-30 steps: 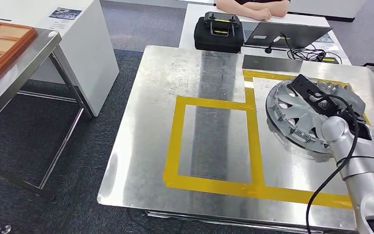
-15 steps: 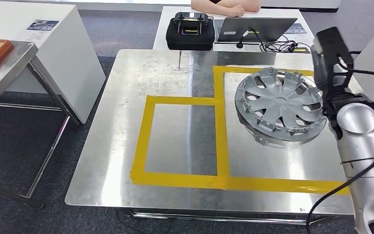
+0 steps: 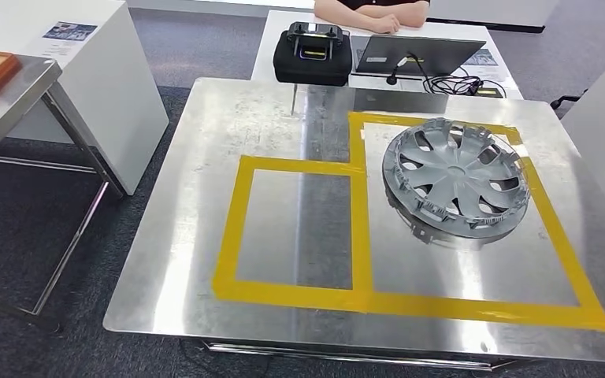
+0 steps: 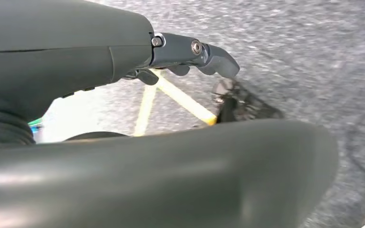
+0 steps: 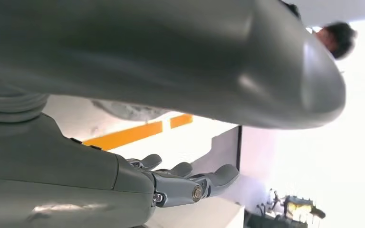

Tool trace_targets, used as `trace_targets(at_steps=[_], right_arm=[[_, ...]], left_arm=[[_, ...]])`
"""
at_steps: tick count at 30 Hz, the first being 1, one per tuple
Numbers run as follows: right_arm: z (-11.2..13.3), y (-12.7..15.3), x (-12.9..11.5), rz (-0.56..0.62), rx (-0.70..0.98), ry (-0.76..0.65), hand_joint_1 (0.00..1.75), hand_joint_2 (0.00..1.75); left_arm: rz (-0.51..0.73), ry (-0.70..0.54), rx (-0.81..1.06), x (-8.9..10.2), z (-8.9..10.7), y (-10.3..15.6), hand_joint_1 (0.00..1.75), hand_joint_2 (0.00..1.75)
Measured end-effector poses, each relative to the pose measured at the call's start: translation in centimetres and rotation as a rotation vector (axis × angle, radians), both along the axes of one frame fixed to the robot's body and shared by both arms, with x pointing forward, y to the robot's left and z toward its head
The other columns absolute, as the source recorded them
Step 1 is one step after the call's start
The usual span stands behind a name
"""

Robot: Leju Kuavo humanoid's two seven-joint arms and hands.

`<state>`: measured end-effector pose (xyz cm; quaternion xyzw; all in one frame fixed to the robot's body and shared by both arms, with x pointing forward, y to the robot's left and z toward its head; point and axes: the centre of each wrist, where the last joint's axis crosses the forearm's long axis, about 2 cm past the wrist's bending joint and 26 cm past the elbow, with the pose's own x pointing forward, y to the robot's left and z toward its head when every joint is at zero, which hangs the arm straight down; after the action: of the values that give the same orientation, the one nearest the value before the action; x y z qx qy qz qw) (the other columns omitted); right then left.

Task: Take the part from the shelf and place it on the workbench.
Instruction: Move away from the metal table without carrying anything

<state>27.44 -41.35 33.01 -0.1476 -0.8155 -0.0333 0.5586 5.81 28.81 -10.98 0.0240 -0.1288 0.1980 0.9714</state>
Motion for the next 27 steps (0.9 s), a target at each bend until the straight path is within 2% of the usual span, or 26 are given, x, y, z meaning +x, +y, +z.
trace_targets(at_steps=[5, 9, 11, 14, 16, 18, 20, 22, 25, 27], right_arm=[[-1.9, -4.3, -3.8, -0.075, 0.078, -0.016, 0.0, 0.0], [-3.4, -8.4, -6.2, -0.202, 0.049, -0.013, 0.0, 0.0], [-4.9, -10.5, -7.0, -0.286, 0.042, 0.007, 0.0, 0.0], [-9.2, -14.2, -8.3, -0.47, 0.067, 0.046, 0.0, 0.0], [-13.4, -16.9, -9.2, -0.63, 0.118, 0.083, 0.0, 0.0], [-18.2, -18.4, -9.9, -0.779, 0.195, 0.163, 0.0, 0.0], [-23.8, -18.2, -11.0, -0.923, 0.317, 0.345, 0.0, 0.0], [-29.4, -16.0, -12.5, -1.034, 0.48, 0.603, 0.0, 0.0], [-35.4, -10.2, -14.5, -1.096, 0.701, 0.931, 0.0, 0.0], [-38.2, -5.8, -15.4, -1.09, 0.818, 1.11, 0.0, 0.0]], left_arm=[[0.019, -0.086, 0.018, 0.2, 0.0, 0.3, 0.0, 0.0], [0.039, -0.081, 0.044, 0.0, 0.0, 0.3, 0.0, 0.0], [0.055, -0.057, 0.055, 0.1, 0.0, 0.3, 0.0, 0.0], [0.077, 0.003, 0.063, 0.1, 0.0, 0.1, 0.0, 0.0], [0.087, 0.045, 0.068, 0.0, 0.0, 0.0, 0.0, 0.0], [0.093, 0.07, 0.07, 0.0, 0.0, -0.3, 0.0, 0.0], [0.088, 0.073, 0.068, 0.4, 0.1, -0.8, 0.0, 0.0], [0.074, 0.059, 0.061, 0.7, 0.2, -1.5, 0.0, 0.0], [0.047, 0.021, 0.051, 0.9, 0.2, -2.4, 0.0, 0.0], [0.029, -0.001, 0.045, 1.0, 0.3, -2.8, 0.0, 0.0]])
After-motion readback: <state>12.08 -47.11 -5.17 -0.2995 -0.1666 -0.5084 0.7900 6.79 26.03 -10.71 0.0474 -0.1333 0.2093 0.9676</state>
